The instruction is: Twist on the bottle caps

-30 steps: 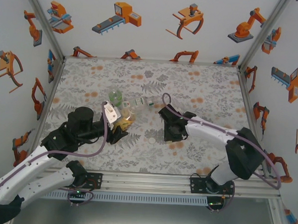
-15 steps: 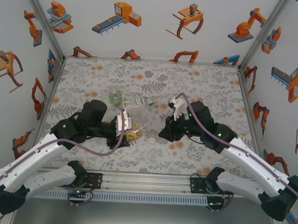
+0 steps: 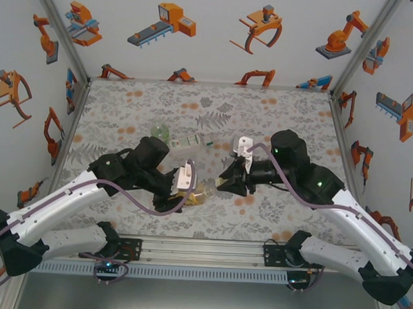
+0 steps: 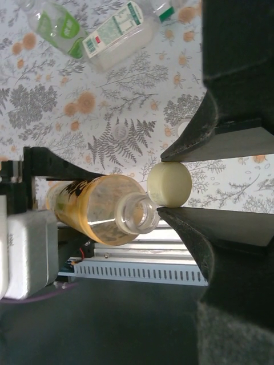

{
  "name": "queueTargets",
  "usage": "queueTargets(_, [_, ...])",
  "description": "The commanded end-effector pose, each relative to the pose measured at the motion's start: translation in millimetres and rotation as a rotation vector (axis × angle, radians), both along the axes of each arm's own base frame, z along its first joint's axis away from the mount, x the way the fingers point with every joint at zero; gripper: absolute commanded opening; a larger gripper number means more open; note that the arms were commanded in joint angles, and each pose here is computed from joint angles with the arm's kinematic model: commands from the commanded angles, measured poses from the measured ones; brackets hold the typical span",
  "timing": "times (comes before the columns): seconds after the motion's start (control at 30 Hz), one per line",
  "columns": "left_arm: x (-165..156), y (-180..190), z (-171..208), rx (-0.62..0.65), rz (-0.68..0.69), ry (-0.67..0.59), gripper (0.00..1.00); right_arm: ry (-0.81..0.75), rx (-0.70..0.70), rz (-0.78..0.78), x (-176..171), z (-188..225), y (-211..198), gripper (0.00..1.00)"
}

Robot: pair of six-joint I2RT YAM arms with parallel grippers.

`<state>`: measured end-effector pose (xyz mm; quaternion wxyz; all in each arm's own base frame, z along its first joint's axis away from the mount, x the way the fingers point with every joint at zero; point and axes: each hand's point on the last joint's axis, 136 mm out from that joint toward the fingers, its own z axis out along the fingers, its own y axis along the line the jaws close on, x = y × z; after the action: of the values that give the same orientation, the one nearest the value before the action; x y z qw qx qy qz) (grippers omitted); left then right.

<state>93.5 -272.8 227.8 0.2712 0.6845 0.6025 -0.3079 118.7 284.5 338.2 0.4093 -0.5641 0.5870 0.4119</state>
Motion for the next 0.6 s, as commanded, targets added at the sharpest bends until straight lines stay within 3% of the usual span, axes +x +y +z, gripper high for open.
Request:
queueTargets(0.0, [-6,-2,12,-0.017,-0.043,-0.013,0.0,-0.047,-0.003,0.096,-14,4,3,0.01])
queueTargets(0.57, [-5,-4,15,-0.033,-0.035,-0.011,0.0,-0.054,0.026,0.174,-28,9,19,0.0])
